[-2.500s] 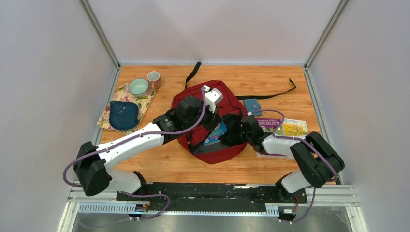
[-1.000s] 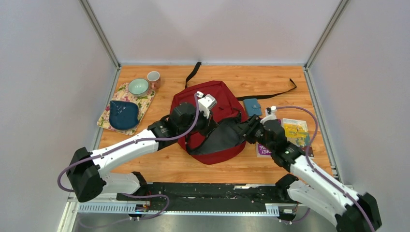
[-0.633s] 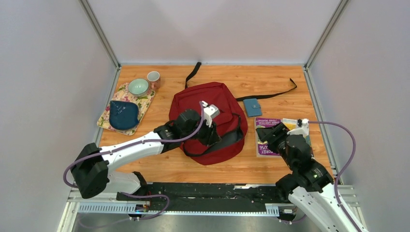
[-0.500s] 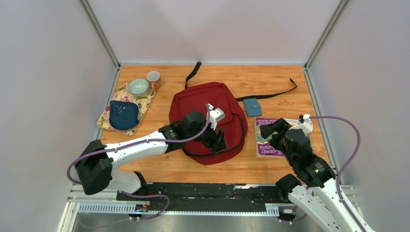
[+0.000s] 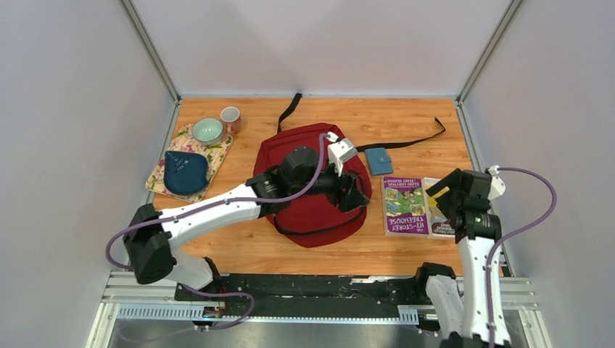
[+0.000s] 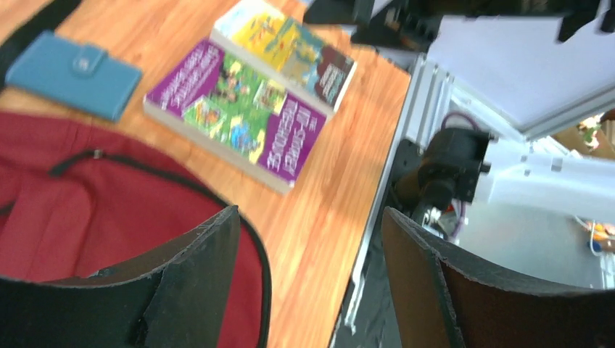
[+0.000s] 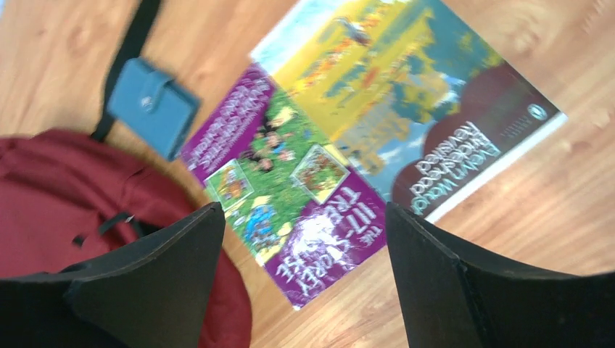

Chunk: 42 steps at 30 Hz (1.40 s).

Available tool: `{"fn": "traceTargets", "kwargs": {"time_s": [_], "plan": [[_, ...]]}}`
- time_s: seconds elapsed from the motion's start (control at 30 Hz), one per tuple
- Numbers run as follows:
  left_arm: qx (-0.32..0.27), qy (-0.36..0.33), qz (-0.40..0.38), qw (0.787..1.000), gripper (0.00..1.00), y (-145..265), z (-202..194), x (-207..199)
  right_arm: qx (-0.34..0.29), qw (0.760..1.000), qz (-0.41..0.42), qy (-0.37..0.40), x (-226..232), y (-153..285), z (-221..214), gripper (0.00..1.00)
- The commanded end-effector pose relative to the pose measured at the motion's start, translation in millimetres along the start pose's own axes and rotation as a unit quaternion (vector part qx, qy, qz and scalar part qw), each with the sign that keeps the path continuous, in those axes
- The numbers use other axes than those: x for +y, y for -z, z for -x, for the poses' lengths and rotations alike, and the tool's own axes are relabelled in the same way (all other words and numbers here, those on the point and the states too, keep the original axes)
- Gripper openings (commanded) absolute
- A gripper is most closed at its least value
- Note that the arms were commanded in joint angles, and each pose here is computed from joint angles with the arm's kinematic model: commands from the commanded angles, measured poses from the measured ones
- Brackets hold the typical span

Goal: Pack the student bag
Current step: Pick up the book from the center of the board.

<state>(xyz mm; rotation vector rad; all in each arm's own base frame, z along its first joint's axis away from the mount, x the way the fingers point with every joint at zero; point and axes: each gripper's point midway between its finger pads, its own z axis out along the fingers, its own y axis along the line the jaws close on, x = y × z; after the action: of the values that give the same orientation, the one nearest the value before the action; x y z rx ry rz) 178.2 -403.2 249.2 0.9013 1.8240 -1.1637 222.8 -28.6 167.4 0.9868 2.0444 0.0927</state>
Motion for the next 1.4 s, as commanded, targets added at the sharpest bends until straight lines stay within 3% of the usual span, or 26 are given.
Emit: {"fn": "traceTargets", "kwargs": {"time_s": [0.0, 0.17, 0.27, 0.43, 0.83, 1.37], "plan": [[-0.015, -0.013, -0.041, 0.999, 0.79, -39, 28, -9, 0.104, 0.993, -0.001, -0.048, -23, -20, -22, 0.85], [0.039, 0.027, -0.059, 0.997, 0.8, -98, 5, -4, 0.147, 0.983, 0.003, -0.106, -24, -32, -30, 0.84], [0.055, 0.053, -0.057, 0.995, 0.8, -127, 0, 1, 0.157, 0.982, 0.023, -0.107, -18, -37, -33, 0.82], [0.109, 0.11, -0.03, 0.987, 0.8, -161, -48, 24, 0.162, 0.982, 0.015, -0.099, -25, -41, -42, 0.8], [0.157, 0.192, 0.024, 0.968, 0.8, -188, -107, 50, 0.193, 0.975, 0.048, -0.098, -21, -45, -62, 0.76], [0.144, 0.233, -0.015, 0.962, 0.66, -202, -104, 37, 0.236, 0.966, 0.031, -0.097, -36, -68, -91, 0.73]]}}
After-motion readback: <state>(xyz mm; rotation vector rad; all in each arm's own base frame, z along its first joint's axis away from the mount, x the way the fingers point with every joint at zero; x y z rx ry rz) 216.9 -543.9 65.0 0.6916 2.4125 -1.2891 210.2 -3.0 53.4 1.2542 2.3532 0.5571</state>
